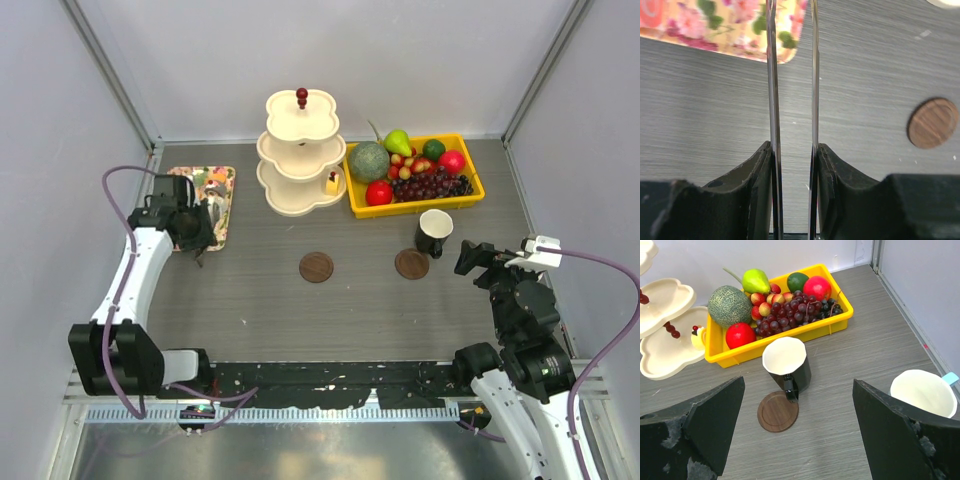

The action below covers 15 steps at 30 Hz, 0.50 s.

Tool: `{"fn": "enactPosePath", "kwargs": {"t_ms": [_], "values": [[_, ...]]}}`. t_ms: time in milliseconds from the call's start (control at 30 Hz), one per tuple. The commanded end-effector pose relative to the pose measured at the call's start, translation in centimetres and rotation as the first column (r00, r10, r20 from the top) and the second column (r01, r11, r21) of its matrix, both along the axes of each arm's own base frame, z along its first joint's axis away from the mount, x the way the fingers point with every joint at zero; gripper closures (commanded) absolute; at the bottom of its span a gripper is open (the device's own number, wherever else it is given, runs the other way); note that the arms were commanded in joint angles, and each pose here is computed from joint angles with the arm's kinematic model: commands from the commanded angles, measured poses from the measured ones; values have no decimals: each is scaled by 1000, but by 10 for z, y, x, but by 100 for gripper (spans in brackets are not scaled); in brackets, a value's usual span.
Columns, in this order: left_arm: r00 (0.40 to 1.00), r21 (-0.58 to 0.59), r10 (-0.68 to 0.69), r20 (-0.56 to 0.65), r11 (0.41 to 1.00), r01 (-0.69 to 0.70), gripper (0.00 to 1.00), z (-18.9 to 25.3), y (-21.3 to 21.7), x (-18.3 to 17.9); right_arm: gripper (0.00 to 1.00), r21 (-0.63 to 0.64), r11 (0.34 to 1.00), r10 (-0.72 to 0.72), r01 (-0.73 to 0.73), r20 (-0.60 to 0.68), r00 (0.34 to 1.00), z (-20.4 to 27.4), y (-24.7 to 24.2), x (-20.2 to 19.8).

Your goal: Serve the afternoon tea

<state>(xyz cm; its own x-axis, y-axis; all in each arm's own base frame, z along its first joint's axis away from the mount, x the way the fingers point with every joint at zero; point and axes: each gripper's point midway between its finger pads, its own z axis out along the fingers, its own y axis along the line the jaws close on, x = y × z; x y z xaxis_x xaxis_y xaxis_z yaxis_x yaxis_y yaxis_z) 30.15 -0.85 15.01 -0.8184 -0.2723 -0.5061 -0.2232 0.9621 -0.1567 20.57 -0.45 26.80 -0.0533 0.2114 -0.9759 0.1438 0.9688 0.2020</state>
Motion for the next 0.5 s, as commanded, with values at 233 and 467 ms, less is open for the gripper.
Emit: {"fn": "enactPosePath", "kwargs": {"t_ms": [233,467], "values": [[919,-47,-359,165,927,371,69,24,-114,13,4,12,1000,11,-11,60,998,13,2,0],[881,-73,-422,213,892,445,69,17,-163,50,4,9,1000,-7,7,71,997,15,-2,-2]]}}
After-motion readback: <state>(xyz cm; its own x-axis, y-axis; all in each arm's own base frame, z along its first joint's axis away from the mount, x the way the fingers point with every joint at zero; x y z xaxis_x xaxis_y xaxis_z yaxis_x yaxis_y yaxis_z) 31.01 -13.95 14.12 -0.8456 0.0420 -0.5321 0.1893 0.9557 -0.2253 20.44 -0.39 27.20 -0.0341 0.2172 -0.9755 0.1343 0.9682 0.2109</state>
